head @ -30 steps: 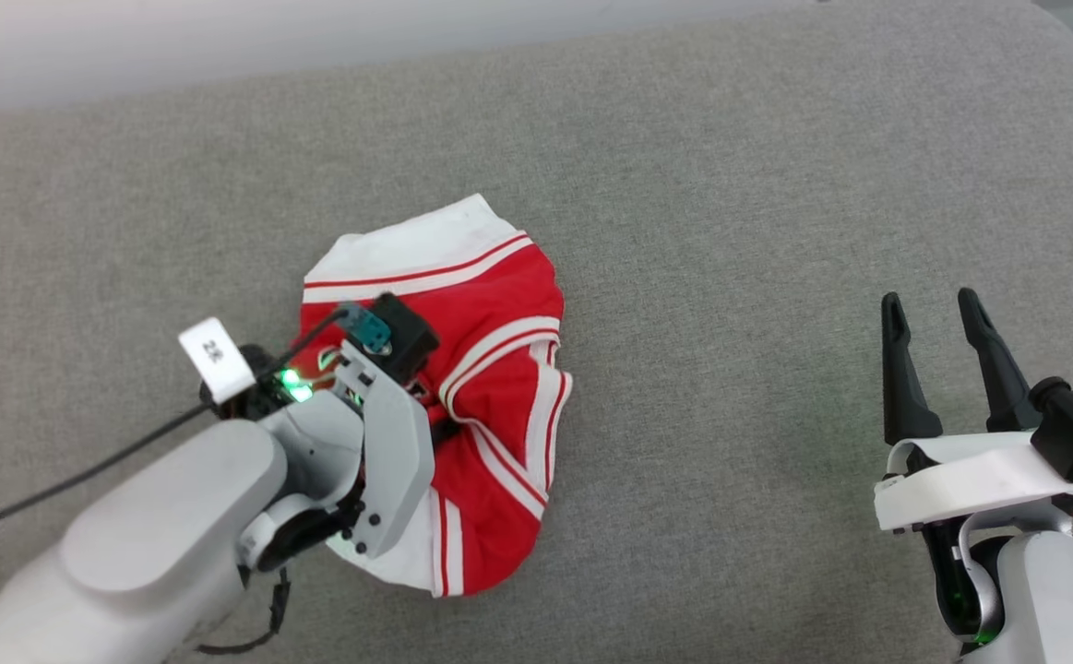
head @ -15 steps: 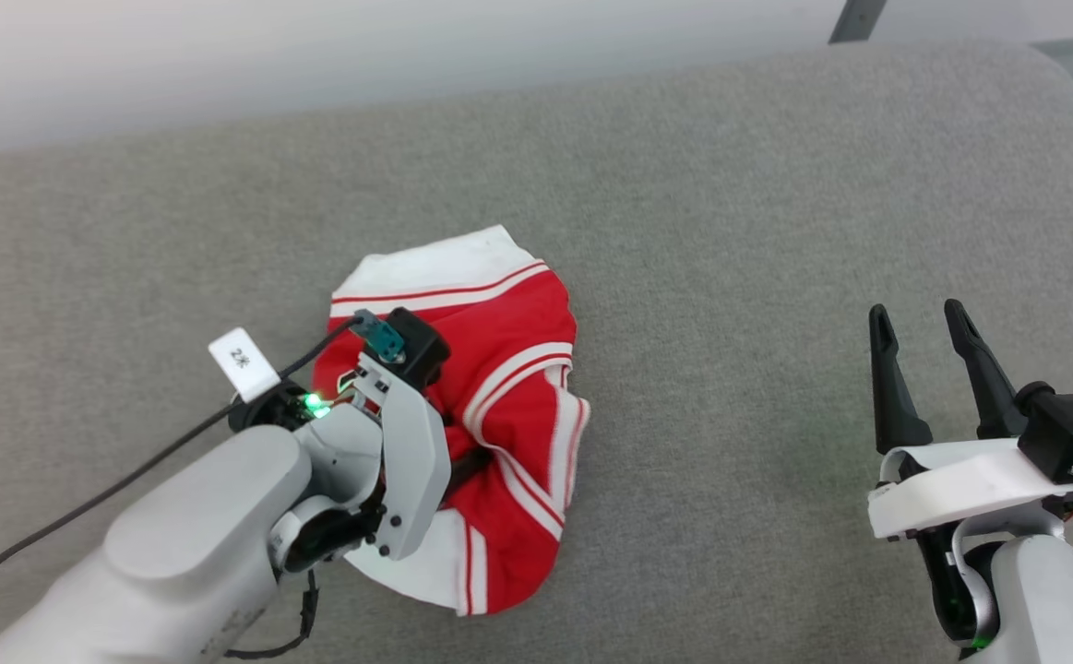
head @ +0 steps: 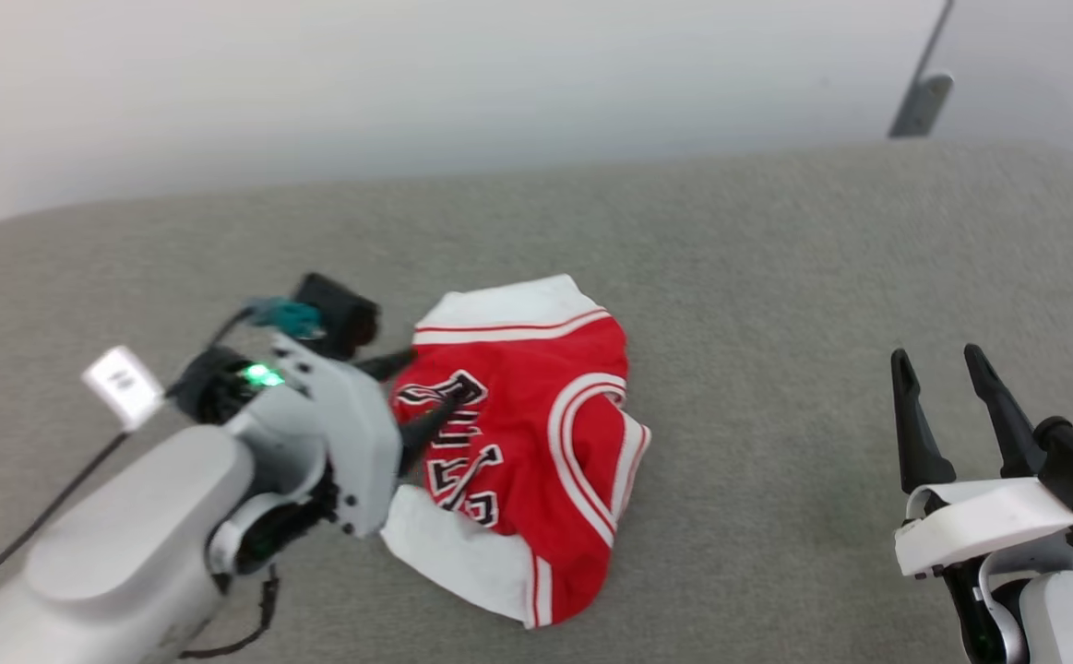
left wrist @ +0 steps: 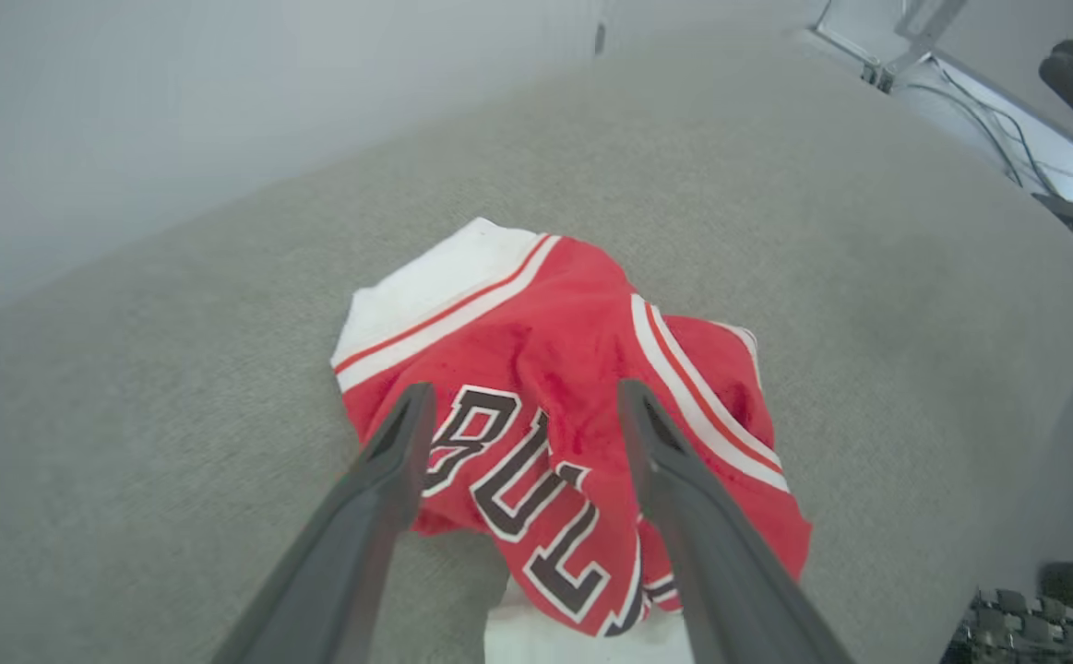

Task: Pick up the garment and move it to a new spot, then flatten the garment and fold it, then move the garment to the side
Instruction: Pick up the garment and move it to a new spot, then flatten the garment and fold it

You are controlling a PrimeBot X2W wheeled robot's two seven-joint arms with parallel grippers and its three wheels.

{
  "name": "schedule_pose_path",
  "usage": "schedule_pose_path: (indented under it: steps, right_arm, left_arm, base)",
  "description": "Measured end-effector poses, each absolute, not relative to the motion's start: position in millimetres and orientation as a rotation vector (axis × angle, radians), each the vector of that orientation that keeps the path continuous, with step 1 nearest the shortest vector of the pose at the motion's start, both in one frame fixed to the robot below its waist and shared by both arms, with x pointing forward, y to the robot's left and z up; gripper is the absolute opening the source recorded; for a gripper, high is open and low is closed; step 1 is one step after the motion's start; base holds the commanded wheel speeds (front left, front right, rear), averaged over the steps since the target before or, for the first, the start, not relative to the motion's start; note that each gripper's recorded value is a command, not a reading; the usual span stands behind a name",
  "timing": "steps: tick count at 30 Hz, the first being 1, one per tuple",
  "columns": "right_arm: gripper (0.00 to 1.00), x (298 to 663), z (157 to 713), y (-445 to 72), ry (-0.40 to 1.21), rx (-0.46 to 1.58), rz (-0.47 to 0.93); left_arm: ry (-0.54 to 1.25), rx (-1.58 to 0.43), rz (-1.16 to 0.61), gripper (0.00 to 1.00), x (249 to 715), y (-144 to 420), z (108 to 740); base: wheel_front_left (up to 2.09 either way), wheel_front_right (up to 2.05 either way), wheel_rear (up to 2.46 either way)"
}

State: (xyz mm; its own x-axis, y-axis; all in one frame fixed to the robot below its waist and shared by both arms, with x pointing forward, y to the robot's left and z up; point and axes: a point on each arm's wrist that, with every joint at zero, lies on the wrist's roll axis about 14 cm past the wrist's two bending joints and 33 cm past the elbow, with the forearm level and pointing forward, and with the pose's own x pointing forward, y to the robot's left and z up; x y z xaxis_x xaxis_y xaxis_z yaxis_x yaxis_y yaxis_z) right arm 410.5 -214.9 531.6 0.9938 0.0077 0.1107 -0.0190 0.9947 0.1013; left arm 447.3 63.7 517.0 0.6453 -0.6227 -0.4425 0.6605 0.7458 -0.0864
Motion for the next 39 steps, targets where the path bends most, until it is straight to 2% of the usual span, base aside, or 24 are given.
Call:
schedule_pose_path:
  steps: [10,18,25,39]
  right_arm:
    - [1.00,405.8,544.2,-190.7,-0.134,0.102,0.101]
    - [1.00,401.9,544.6,-181.2,-0.141,0.097,0.135]
    - [1.00,399.8,543.4,-178.3,-0.143,0.096,0.146]
    - [1.00,398.3,539.1,-178.4,-0.134,0.106,0.140]
  left_arm:
    - [0.203,-0.036,-0.427,1.00,436.0,154.5,560.2]
    - [0.009,-0.080,-0.163,1.00,404.5,231.0,570.1]
    - [-0.014,-0.095,0.007,1.00,372.3,282.2,561.6]
    - [-0.052,-0.130,0.144,1.00,330.3,319.0,547.6]
  base:
    - [0.00,0.00,0.00]
    - [0.00,0.00,0.00]
    - [0.00,0.00,0.00]
    - [0.00,0.00,0.00]
